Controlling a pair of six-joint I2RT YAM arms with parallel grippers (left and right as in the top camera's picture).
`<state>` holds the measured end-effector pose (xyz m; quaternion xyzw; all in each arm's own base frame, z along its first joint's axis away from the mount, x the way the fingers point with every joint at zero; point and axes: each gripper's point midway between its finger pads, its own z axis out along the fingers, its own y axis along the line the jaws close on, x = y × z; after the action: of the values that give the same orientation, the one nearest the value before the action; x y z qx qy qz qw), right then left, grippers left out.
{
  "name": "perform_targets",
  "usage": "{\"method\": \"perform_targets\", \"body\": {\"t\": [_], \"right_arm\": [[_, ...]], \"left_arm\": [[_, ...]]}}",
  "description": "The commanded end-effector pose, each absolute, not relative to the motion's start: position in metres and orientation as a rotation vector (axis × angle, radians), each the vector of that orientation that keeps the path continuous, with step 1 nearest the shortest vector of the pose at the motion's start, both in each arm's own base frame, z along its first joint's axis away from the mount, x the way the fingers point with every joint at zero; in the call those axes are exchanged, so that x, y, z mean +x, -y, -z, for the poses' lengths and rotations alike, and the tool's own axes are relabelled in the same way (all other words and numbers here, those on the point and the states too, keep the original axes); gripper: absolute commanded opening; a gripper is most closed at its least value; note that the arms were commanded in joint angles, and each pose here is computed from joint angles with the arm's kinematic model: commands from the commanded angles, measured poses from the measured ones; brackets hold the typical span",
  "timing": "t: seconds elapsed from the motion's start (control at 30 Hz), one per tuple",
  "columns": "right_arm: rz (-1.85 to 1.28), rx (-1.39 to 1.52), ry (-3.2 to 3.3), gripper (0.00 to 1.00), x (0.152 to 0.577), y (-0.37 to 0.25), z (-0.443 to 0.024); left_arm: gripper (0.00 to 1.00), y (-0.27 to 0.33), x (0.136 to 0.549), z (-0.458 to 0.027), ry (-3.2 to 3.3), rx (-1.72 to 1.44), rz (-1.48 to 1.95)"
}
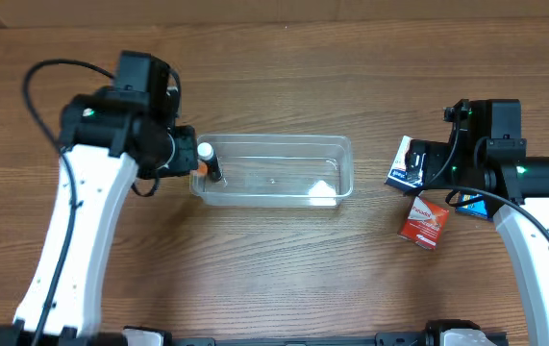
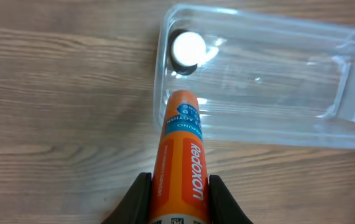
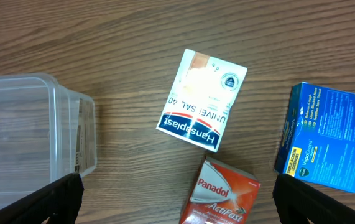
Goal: Pack container
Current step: 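Place the orange bottle into the container beside the dark bottle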
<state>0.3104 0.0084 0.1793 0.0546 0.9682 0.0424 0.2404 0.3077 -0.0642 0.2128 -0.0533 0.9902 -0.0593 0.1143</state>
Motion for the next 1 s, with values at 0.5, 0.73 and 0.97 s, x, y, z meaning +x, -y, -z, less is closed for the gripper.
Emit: {"method": "perform_targets", "body": {"t": [0.5,0.73,0.97], "right_arm": [[-0.13,0.151,-2.604,1.0,0.317,-0.009,-0.194],[-0.13,0.151,-2.604,1.0,0.317,-0.009,-0.194],[-0.13,0.151,-2.604,1.0,0.317,-0.009,-0.194]], "left_arm": [[0.11,0.077,0.329,-0.127,-3.08,-0.151,0.135],[0.24,0.084,0.326,-0.109,-3.142,-0.122,0.112],[0.5,0.084,0.326,-0.106,-3.152,-0.118,0.105]]}}
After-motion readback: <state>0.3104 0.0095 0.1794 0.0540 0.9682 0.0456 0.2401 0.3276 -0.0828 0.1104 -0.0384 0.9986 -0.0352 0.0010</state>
